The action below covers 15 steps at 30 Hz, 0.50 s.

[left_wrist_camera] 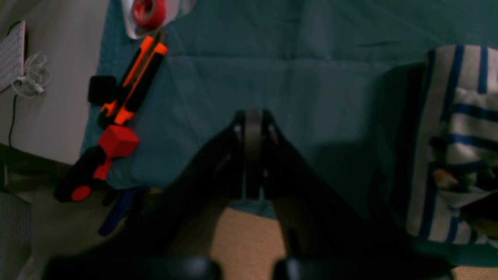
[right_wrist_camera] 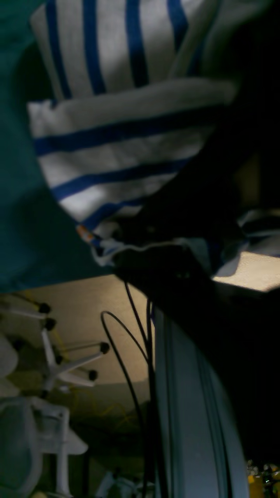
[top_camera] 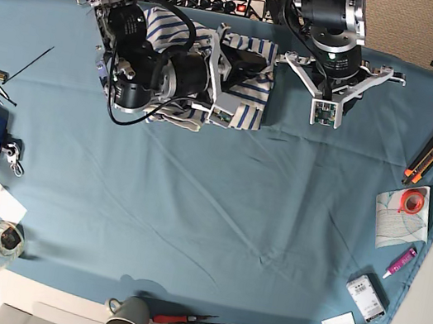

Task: Fold the T-shirt properly
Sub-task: 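Carry the held shirt end over the strip toward the left gripper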

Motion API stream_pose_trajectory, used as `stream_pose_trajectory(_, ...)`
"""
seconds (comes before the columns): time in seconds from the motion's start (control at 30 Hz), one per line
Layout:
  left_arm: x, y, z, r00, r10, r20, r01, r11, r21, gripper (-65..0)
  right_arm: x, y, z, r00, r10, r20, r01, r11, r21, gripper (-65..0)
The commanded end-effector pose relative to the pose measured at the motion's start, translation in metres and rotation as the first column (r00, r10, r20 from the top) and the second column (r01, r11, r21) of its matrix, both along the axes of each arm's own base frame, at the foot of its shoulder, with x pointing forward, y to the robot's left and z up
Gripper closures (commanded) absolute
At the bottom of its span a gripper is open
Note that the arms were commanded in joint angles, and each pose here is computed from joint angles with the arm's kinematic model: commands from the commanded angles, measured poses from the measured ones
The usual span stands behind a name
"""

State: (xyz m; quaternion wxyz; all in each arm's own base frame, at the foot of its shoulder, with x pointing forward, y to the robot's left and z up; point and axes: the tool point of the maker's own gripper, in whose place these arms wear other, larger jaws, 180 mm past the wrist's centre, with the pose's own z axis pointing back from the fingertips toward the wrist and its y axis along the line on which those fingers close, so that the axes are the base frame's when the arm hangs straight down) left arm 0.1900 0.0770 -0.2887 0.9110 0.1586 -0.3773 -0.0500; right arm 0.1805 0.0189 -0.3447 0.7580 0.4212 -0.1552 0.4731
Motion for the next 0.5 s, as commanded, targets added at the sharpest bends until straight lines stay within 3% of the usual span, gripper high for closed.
stream_pose_trajectory(0.0, -0.012, -0.015, -0.002, 0.996, -0.084, -0.034, 0.084, 0.996, 0.002, 0.0, 0.005, 0.008, 0.019, 1.000, -0.003, 0.008, 0.003, 0.997, 0.082, 0.0)
stream_pose_trajectory(0.07, -0.011, -0.015, -0.002, 0.996, -0.085, -0.030, 0.085, 0.996, 0.002, 0.0, 0.001, 0.014, 0.030, 1.000, 0.005, -0.026, -0.001, 0.989, 0.150, 0.0)
stream_pose_trajectory(0.2, -0.011, -0.015, -0.002, 0.996, -0.085, -0.030, 0.085, 0.996, 0.002, 0.0, -0.005, 0.021, 0.048, 0.997, 0.021, -0.072, -0.003, 0.969, 0.248, -14.4)
stream_pose_trajectory(0.47, -0.011, -0.015, -0.002, 0.996, -0.085, -0.029, 0.085, 0.996, 0.003, 0.0, 0.001, 0.023, 0.064, 0.997, 0.021, -0.074, 0.003, 0.951, 0.309, -15.4)
